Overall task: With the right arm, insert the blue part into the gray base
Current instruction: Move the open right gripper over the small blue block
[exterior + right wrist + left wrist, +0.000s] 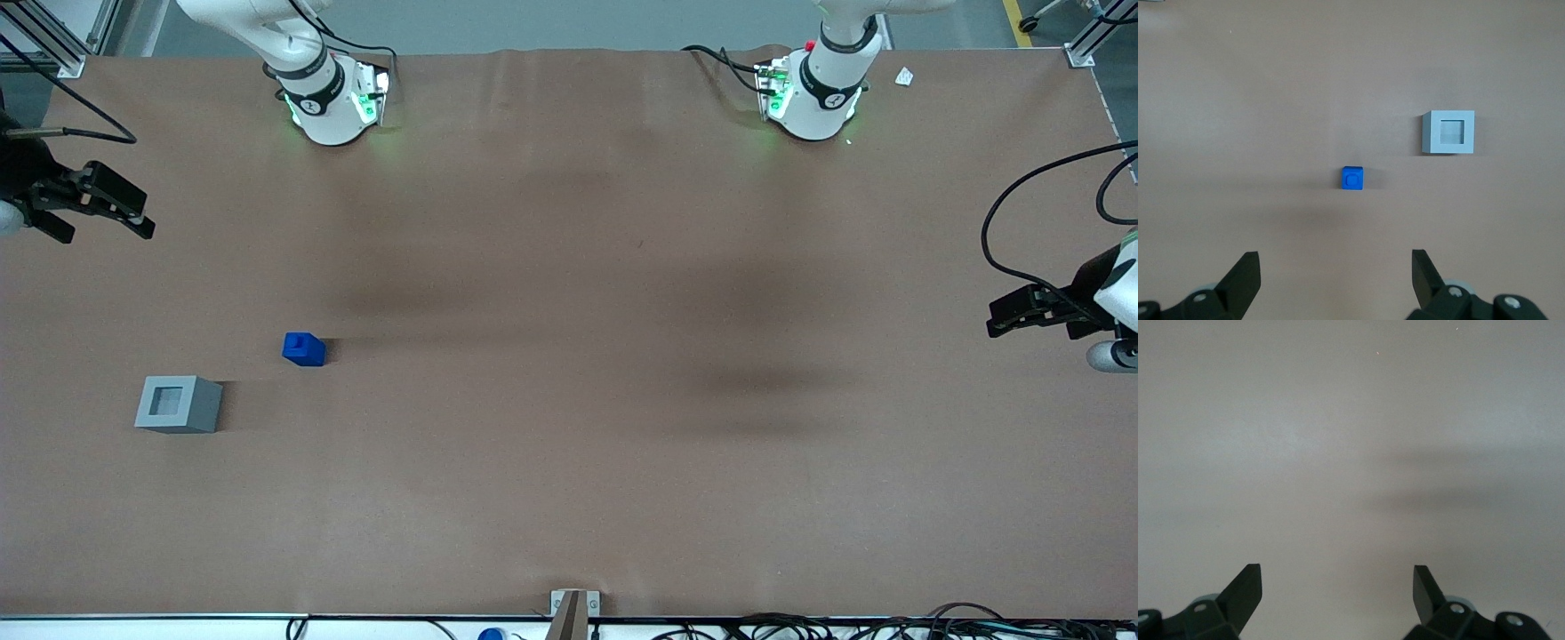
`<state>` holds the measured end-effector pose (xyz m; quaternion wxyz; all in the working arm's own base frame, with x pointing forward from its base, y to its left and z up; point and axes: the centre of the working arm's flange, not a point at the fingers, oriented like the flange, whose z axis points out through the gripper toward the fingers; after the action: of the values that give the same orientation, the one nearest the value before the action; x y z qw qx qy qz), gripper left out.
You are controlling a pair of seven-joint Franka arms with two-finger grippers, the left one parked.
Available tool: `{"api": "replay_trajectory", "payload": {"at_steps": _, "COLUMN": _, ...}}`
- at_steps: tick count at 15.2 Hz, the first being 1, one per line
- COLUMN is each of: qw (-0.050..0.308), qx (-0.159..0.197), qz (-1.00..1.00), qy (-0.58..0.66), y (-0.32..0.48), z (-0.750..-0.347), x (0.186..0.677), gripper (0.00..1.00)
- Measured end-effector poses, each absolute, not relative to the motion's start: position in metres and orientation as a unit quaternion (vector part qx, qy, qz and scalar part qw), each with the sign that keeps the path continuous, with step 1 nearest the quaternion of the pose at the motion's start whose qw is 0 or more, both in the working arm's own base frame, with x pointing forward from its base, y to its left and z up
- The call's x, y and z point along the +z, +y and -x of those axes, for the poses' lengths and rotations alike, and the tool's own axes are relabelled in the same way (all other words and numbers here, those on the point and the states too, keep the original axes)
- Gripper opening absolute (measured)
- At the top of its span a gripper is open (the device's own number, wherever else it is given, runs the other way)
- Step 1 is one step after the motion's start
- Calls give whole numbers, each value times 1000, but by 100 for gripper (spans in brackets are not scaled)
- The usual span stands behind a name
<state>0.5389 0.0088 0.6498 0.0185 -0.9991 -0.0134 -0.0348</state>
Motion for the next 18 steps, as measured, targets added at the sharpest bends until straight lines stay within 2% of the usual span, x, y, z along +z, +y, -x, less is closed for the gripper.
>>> {"api": "replay_trajectory", "payload": {"at_steps": 14, "qw": 33, "qx": -16, "qz": 999, "qy": 8, "y": -9, "z": -551, "x": 629, "gripper": 100}}
{"api": "replay_trajectory", "payload": {"at_steps": 18, "qw": 31, "qx": -6, "qz": 1000, "qy": 1, "y": 3, "z": -566, "x": 597, "gripper": 100}}
